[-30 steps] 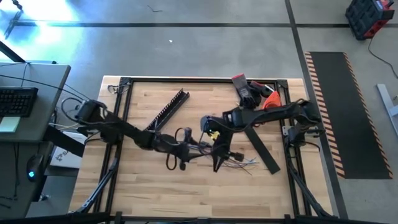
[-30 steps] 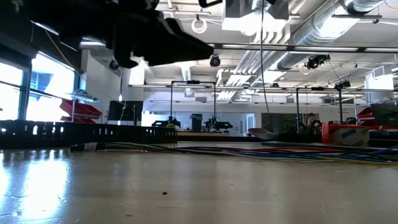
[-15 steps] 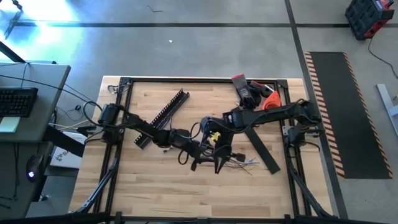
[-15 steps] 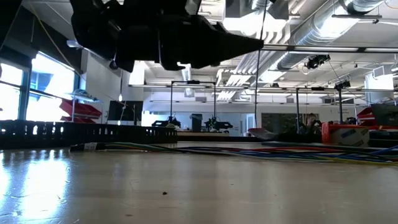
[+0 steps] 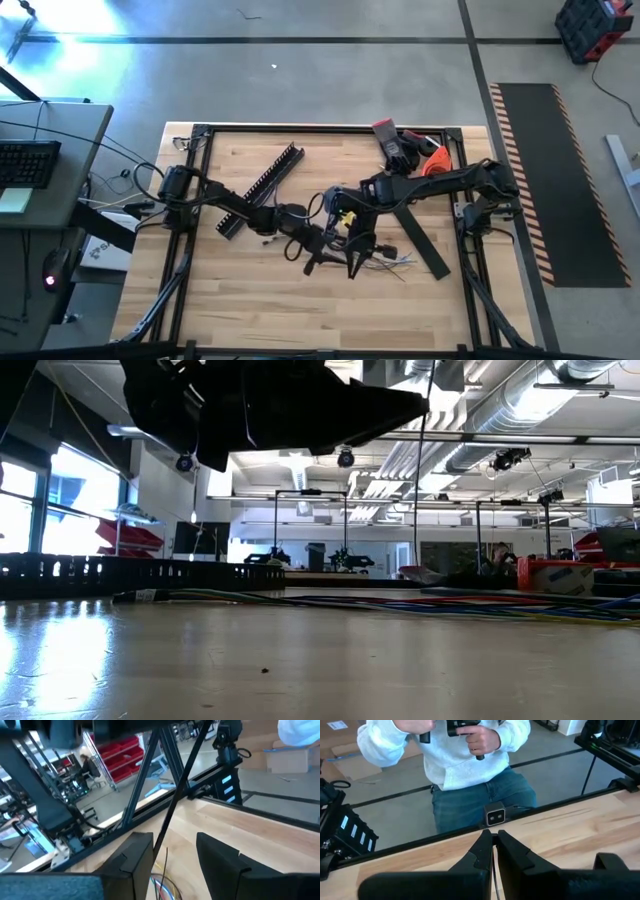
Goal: Ziptie cables
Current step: Wrap the cables with a black zip tie
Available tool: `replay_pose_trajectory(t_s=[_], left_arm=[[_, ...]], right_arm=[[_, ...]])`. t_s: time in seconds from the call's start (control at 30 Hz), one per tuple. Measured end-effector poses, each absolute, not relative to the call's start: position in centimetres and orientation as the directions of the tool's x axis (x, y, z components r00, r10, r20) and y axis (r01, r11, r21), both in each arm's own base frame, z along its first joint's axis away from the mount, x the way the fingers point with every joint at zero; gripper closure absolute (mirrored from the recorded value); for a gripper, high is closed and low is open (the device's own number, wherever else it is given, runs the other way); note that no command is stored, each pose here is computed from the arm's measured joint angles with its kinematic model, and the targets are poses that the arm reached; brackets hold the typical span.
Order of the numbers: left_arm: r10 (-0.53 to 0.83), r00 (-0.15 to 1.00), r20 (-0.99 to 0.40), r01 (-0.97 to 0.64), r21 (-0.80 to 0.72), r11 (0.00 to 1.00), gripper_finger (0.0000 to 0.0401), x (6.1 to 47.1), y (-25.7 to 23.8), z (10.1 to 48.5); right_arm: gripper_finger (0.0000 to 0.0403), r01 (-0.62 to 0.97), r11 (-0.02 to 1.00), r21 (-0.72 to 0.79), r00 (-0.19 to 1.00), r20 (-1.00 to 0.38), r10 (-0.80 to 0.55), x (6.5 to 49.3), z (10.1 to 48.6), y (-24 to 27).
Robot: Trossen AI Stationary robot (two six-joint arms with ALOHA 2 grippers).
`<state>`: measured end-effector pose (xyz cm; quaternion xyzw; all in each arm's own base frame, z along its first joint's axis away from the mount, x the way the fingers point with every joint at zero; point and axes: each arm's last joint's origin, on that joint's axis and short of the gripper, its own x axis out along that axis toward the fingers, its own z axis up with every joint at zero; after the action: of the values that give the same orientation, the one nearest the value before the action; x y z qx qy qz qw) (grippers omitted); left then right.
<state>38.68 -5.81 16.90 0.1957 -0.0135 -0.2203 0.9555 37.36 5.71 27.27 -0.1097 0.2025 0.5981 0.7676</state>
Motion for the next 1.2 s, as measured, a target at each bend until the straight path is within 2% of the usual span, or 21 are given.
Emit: replay_pose_trajectory(t_s=[0.47,0.57,0.7,0.83,1.03,1.2], left_arm=[[-0.421,0.904,-0.077,0.417,0.380,0.826,0.0269,38.6,-5.8,16.8],[-0.428,0.898,-0.104,0.434,0.369,0.822,0.0269,38.6,-5.8,16.5],[-0.397,0.905,-0.152,0.425,0.315,0.848,0.0269,38.7,-5.6,16.0],[-0.400,0.905,-0.145,0.425,0.299,0.854,0.0269,38.7,-5.5,16.1],[-0.425,0.892,-0.151,0.451,0.276,0.849,0.0272,38.6,-5.6,16.0],[-0.435,0.883,-0.176,0.468,0.251,0.847,0.0297,38.5,-5.8,15.7]], right_arm=[[0.0403,-0.963,0.262,0.062,0.210,-0.435,0.876,37.6,27.2,5.7],[0.0403,-0.973,0.228,0.046,0.190,-0.406,0.894,37.4,27.4,5.8],[0.0403,-0.977,0.199,-0.081,0.214,-0.380,0.900,37.7,28.2,5.8],[0.0403,-0.975,0.196,-0.104,0.221,-0.380,0.898,37.8,28.1,5.7],[0.0403,-0.974,0.217,-0.071,0.227,-0.395,0.890,37.6,28.0,5.2],[0.0403,-0.976,0.217,-0.016,0.204,-0.412,0.888,37.2,27.8,5.1]])
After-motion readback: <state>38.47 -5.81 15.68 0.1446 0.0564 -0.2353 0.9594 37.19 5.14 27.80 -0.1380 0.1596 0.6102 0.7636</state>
